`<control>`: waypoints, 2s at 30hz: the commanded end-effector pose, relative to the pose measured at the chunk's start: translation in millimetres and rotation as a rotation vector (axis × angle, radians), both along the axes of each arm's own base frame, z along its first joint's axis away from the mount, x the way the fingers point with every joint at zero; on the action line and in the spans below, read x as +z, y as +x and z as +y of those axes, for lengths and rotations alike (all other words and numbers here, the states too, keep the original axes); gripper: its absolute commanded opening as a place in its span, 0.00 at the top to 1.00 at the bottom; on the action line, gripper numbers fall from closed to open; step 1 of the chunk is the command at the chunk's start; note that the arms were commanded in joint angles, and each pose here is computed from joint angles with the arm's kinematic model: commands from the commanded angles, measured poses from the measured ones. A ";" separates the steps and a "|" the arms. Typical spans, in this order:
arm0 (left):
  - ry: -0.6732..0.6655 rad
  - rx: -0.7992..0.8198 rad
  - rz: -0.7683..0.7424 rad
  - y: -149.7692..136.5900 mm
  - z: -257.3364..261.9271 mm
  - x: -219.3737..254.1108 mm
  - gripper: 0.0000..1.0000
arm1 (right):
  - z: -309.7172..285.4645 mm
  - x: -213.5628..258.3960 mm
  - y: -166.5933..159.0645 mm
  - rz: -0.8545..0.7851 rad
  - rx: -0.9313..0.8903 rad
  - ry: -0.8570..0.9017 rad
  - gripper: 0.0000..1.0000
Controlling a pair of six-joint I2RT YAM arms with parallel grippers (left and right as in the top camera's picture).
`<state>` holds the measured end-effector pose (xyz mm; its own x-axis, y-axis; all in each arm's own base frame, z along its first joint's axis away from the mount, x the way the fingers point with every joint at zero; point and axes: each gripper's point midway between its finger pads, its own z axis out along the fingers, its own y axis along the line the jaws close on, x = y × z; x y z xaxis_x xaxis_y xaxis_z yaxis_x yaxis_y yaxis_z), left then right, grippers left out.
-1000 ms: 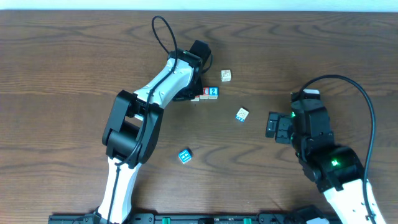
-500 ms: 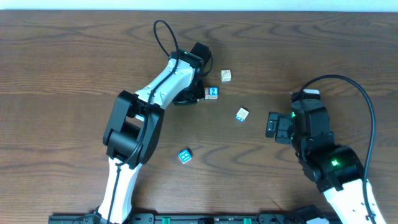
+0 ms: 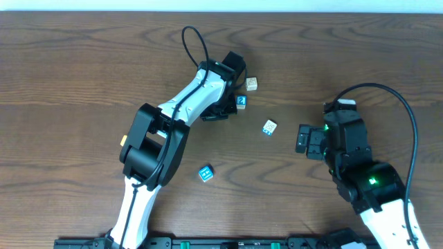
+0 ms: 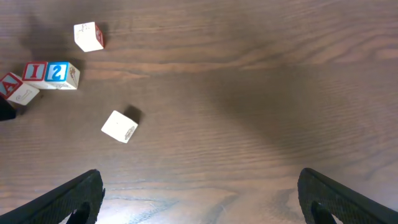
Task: Spell out Ai2
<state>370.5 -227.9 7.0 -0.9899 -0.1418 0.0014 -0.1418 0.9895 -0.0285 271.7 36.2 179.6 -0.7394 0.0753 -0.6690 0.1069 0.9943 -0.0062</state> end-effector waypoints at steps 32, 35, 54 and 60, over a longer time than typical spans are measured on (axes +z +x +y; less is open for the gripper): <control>0.047 -0.012 -0.214 47.7 11.4 13.6 0.94 | -4.9 1.2 0.8 -0.005 -0.011 -0.016 0.01; 0.041 -0.011 -0.224 50.0 10.1 14.1 0.94 | -4.9 1.2 0.8 -0.005 -0.011 -0.016 0.01; 0.032 -0.045 -0.289 64.9 5.1 18.1 0.94 | -4.9 1.2 0.8 -0.005 -0.011 -0.016 0.01; 0.026 -0.053 -0.306 69.5 4.8 19.2 0.94 | -4.9 1.2 0.8 -0.005 -0.011 -0.016 0.01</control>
